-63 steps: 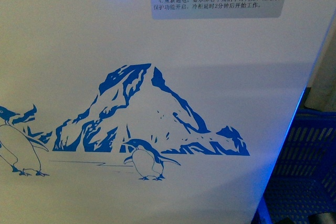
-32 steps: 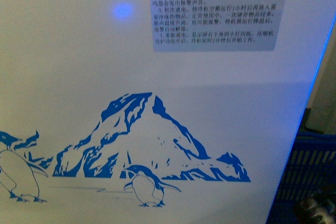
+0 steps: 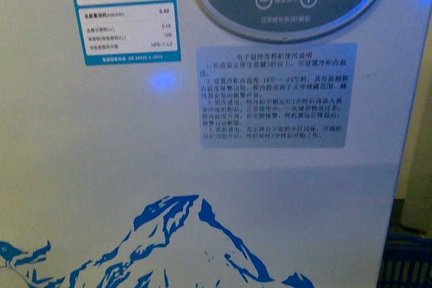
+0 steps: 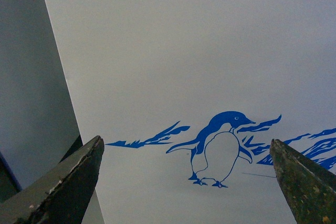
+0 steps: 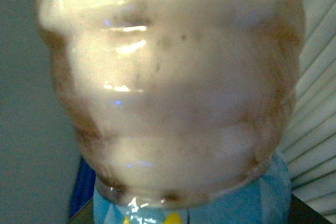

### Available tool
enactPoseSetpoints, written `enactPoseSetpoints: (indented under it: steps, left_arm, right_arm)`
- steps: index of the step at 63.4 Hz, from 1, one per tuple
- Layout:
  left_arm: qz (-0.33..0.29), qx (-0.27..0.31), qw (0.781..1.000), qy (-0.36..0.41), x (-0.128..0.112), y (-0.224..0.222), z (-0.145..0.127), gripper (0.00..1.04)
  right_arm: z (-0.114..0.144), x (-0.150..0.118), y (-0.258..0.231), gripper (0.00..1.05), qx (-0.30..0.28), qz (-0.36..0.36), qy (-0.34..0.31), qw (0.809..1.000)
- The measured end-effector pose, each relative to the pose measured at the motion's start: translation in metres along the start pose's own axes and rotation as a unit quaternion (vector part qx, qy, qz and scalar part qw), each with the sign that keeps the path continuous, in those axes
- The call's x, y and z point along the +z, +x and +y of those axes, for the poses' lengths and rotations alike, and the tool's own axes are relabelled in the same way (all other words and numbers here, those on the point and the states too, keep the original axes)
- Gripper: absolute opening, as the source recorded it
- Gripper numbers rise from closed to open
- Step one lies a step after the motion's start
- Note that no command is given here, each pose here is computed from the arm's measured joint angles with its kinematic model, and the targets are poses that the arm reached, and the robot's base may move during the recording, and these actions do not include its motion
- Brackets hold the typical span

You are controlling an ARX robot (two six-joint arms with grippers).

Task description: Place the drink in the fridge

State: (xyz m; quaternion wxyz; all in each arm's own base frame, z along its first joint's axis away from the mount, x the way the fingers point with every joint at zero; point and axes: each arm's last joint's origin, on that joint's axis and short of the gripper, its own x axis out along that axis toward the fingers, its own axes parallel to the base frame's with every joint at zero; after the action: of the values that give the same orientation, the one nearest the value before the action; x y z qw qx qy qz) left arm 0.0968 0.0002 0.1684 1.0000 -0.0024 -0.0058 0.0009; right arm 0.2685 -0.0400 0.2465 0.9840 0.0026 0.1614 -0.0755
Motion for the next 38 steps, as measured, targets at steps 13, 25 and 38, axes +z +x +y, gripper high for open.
enactPoseSetpoints:
  steps: [13, 25, 38]
  left_arm:
    - [0.0, 0.0, 1.0, 0.0, 0.0, 0.0, 0.0, 0.97]
    - [0.0, 0.0, 1.0, 0.0, 0.0, 0.0, 0.0, 0.97]
    - [0.0, 0.0, 1.0, 0.0, 0.0, 0.0, 0.0, 0.97]
  right_arm:
    - [0.007, 0.035, -0.07, 0.4, -0.011, -0.099, 0.024, 0.995]
    - [0.006, 0.04, -0.117, 0.4, -0.044, -0.151, 0.05, 0.986]
    - [0.013, 0.02, -0.161, 0.4, -0.061, -0.18, 0.075, 0.979]
